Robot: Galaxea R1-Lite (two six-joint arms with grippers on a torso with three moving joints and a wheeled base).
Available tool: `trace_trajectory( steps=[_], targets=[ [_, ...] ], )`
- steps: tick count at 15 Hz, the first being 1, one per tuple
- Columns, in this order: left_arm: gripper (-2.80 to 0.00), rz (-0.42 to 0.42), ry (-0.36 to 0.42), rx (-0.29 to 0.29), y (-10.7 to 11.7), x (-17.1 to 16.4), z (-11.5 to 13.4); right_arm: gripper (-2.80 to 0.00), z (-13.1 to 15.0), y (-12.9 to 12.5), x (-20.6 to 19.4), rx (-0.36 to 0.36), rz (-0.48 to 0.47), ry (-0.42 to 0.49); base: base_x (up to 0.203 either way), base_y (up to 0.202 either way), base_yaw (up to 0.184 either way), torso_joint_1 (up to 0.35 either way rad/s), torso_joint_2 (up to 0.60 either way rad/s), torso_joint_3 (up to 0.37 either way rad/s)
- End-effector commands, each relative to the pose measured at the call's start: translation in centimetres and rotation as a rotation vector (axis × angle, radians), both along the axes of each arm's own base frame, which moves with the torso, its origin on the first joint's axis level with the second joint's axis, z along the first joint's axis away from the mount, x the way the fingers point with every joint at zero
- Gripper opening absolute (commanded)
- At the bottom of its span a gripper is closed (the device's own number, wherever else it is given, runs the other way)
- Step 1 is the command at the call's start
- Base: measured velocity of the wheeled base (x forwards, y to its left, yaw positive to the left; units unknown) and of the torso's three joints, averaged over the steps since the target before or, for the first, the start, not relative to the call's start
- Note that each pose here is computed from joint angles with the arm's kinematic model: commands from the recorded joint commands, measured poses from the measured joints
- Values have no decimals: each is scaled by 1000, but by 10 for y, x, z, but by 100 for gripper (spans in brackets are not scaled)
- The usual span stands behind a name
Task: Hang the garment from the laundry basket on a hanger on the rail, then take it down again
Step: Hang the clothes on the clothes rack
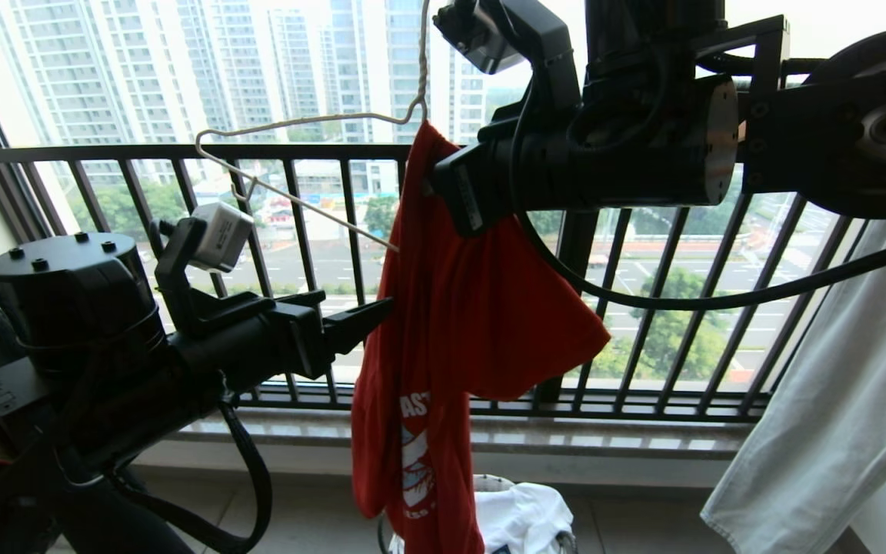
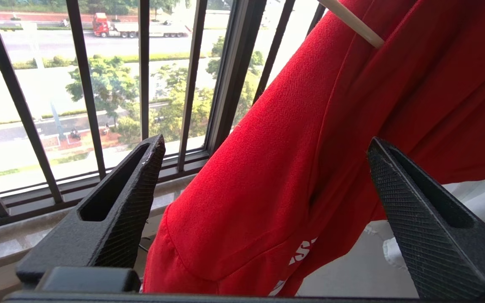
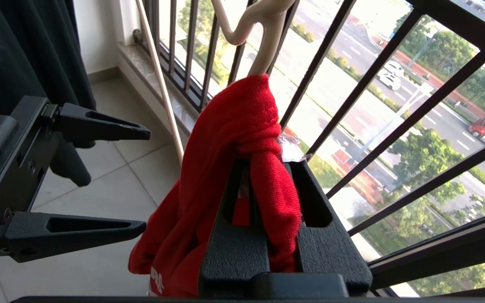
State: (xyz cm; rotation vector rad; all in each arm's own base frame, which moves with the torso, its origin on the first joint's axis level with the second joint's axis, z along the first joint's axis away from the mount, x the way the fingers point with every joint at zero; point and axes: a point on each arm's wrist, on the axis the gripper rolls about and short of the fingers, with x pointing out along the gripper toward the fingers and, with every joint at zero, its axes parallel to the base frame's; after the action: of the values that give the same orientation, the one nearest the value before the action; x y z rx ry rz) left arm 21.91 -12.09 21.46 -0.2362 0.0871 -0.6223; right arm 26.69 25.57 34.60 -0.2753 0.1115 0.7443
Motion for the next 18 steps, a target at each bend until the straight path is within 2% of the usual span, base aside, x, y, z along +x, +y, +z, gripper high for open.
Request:
trace_trajectory(
  steps=[1,3,5,7,11,16,18],
  targets=[
    [0,5,19,9,-4,6,-7,-280,1,2,-4,-1,10,-1,0,0,0,0,0,0],
    [0,51,29,38,-3,15,-14,-280,2,1,-8,-1,15,-1,0,0,0,0,0,0],
    [0,113,-5,74,3,19,-11,-280,2,-1,-9,-3,14,1,0,0,0,0,0,0],
    [0,149,-18,76,10,25,-8,-280,4,-4,-12,-1,12,-2,0,0,0,0,0,0],
    [0,157,-58,52,16,17,4,-280,4,-4,-12,-3,11,-1,0,0,0,0,0,0],
    [0,169,2,88,12,35,-16,-280,8,-8,-16,4,13,-11,0,0,0,0,0,0],
    [0,193,-15,80,16,42,-16,-280,11,-10,-18,10,13,-17,0,0,0,0,0,0]
  ],
)
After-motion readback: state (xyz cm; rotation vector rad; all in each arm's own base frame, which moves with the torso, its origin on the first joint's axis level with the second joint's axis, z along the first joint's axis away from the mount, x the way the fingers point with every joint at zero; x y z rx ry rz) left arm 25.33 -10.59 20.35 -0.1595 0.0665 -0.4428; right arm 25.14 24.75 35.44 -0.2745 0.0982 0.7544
